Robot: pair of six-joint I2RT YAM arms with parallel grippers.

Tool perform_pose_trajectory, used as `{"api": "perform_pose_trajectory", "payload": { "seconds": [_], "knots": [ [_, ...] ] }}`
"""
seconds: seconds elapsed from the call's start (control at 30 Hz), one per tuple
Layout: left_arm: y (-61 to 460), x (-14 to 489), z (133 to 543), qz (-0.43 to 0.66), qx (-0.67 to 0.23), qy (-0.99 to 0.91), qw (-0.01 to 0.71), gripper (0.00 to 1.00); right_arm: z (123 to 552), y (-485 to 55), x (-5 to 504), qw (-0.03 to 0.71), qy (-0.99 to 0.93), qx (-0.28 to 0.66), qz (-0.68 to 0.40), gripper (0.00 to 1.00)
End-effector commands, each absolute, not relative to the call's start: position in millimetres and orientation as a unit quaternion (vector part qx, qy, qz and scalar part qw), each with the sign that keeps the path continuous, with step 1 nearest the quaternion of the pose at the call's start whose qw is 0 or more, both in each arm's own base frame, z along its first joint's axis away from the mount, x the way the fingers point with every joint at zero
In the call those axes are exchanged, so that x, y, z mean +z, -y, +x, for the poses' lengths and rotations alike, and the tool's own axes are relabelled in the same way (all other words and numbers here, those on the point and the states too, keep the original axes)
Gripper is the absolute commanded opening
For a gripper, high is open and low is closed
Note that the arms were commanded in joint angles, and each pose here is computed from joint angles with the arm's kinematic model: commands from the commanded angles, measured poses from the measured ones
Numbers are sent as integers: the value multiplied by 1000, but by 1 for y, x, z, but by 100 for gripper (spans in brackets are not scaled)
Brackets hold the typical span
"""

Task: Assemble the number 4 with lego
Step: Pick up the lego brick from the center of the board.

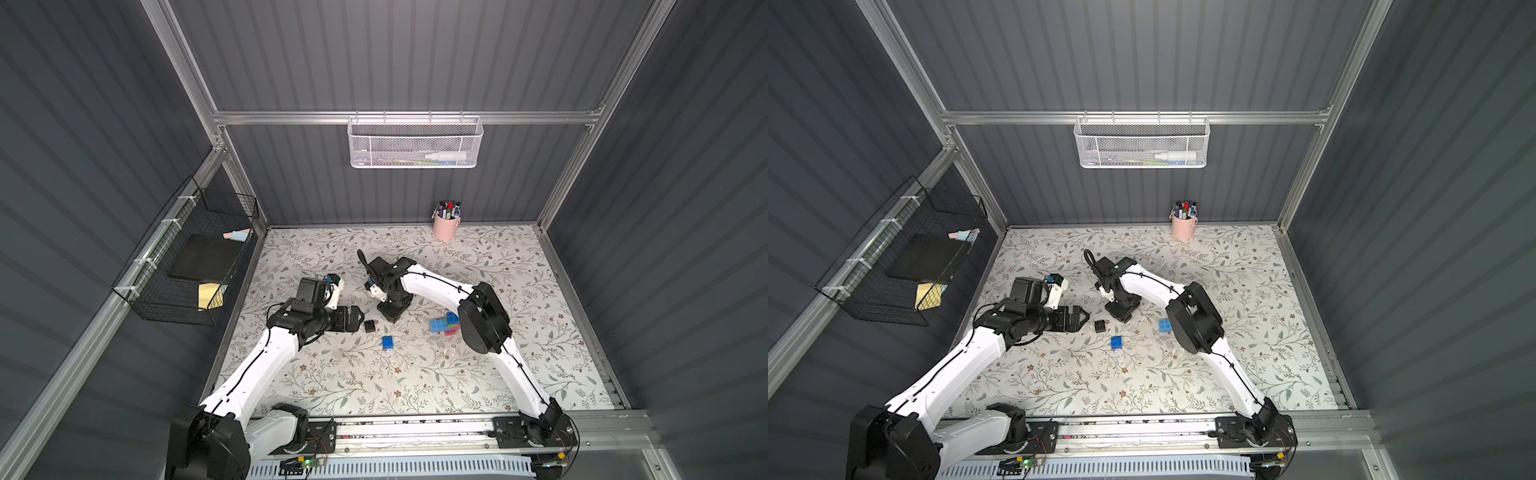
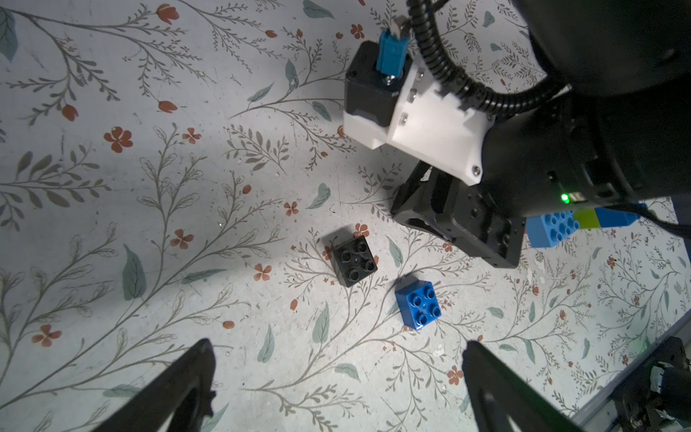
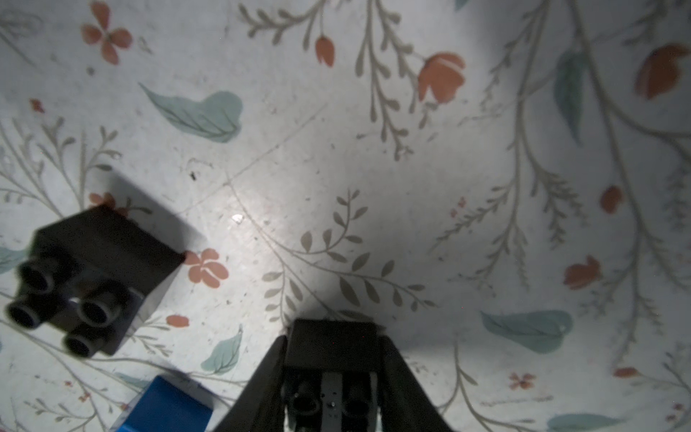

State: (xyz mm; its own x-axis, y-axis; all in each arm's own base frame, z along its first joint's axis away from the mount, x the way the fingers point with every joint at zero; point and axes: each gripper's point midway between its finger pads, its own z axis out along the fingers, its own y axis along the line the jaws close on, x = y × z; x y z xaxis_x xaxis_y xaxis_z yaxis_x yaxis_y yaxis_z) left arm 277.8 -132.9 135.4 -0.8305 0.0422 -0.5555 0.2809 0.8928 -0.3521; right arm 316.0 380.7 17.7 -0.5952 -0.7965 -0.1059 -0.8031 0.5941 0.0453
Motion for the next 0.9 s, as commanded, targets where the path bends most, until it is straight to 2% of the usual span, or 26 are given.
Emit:
{"api": "perform_pose_trajectory", "payload": {
  "seconds": [0.0,0.27,0.47,0.67,0.87],
  "knots": [
    [129,131,275,88,-209,-935,274,99,312,-378,33,39,-891,52,-450,38],
    [130,131,277,91,-208,-935,274,99,316,-364,50,37,-912,32,-407,32],
    [132,131,280,96,-211,-933,275,99,319,-324,91,32,-953,17,-300,29],
    [137,133,292,93,-219,-929,284,99,313,-285,138,74,-969,12,-236,26],
    [162,138,302,111,-267,-912,289,99,305,-245,159,85,-980,7,-178,25]
  ]
}}
